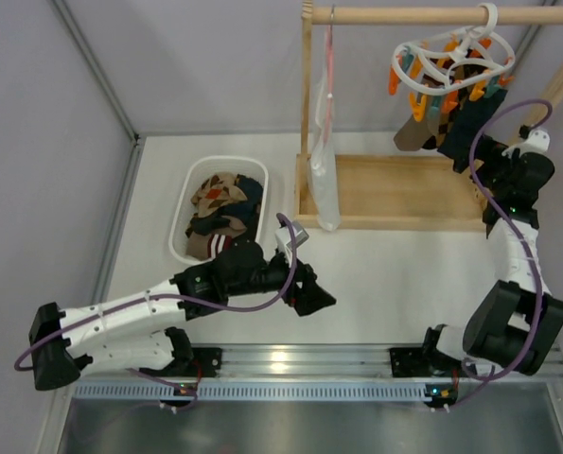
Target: Remove the socks clipped to the hanger
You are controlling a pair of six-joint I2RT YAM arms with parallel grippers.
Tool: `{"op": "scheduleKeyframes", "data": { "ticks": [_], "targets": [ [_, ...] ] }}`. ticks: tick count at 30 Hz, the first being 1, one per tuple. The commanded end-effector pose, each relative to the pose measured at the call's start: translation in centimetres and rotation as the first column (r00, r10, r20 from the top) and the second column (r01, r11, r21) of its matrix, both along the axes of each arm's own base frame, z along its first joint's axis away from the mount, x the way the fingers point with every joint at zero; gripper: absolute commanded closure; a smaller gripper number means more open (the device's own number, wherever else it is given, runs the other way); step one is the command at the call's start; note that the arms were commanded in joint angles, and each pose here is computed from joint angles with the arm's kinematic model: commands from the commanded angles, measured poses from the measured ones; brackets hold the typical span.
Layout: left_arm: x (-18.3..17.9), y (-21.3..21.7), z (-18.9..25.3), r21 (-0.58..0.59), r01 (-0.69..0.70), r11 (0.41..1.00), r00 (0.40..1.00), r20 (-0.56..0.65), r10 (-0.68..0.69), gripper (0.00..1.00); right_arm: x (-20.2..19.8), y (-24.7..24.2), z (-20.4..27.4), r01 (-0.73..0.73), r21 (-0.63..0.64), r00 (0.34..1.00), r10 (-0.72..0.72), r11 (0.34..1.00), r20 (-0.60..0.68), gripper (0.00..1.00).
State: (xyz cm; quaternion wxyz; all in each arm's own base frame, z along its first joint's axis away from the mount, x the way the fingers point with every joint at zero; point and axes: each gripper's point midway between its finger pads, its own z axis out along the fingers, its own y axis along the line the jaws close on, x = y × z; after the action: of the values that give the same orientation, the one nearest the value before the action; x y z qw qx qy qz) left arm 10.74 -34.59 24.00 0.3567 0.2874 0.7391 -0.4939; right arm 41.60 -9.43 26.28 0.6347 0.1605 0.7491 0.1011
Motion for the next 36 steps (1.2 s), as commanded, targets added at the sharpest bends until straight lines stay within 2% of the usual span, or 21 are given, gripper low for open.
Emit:
{"op": "scheduleKeyframes", "data": {
  "ticks": [1,8,16,17,21,23,24,25,26,34,35,36],
  "targets": [
    [-1.7,0.8,-0.1,0.007,0.082,0.997,0.996,0.015,-0.083,0.02,1.8,-0.7,5.1,-0.083,-0.176,0.978,0.114,0.981,0.176,0.03],
    [-2.6,1.1,-0.6,0.013,0.133,0.991,0.991,0.017,-0.133,0.02,3.6,0.3,4.9,-0.201,-0.301,0.943,0.267,0.932,0.197,0.06],
    [-2.7,0.5,-1.1,0.032,0.155,0.987,0.988,0.0,-0.155,0.02,5.5,1.8,3.5,-0.331,-0.327,0.884,0.412,0.885,0.221,0.13],
    [-2.8,0.6,-0.9,0.026,0.16,0.987,0.987,0.002,-0.161,0.02,5.6,2.2,3.7,-0.359,-0.338,0.868,0.444,0.87,0.222,0.16],
    [-3.0,0.8,0.3,-0.003,0.16,0.987,0.987,0.019,-0.159,0.02,5.6,2.7,3.3,-0.381,-0.32,0.849,0.465,0.867,0.251,0.47],
    [-2.9,0.8,0.5,-0.006,0.156,0.988,0.987,0.026,-0.156,0.02,5.3,2.9,3.9,-0.363,-0.316,0.839,0.455,0.877,0.298,0.58],
    [-2.9,0.8,0.7,-0.009,0.156,0.988,0.987,0.028,-0.156,0.02,5.2,3.0,4.2,-0.362,-0.313,0.834,0.455,0.878,0.313,0.83],
    [-2.9,0.7,0.8,-0.013,0.157,0.987,0.987,0.03,-0.157,0.02,5.0,3.2,4.6,-0.356,-0.302,0.826,0.449,0.884,0.34,0.96],
    [-2.9,0.7,0.9,-0.012,0.159,0.987,0.987,0.029,-0.158,0.02,4.9,3.0,4.8,-0.337,-0.293,0.83,0.43,0.894,0.356,1.0],
    [-1.7,0.3,3.4,-0.054,0.102,0.993,0.993,0.058,-0.099,0.02,1.8,5.2,6.8,-0.289,-0.268,0.812,0.384,0.919,0.44,1.0],
    [-1.5,0.3,4.0,-0.066,0.089,0.994,0.994,0.061,-0.085,0.02,1.5,5.3,5.6,-0.271,-0.248,0.835,0.355,0.93,0.42,1.0],
    [-1.4,0.4,4.5,-0.075,0.079,0.994,0.995,0.067,-0.074,0.02,0.8,6.2,6.4,-0.266,-0.252,0.834,0.353,0.931,0.425,1.0]
  ]
}}
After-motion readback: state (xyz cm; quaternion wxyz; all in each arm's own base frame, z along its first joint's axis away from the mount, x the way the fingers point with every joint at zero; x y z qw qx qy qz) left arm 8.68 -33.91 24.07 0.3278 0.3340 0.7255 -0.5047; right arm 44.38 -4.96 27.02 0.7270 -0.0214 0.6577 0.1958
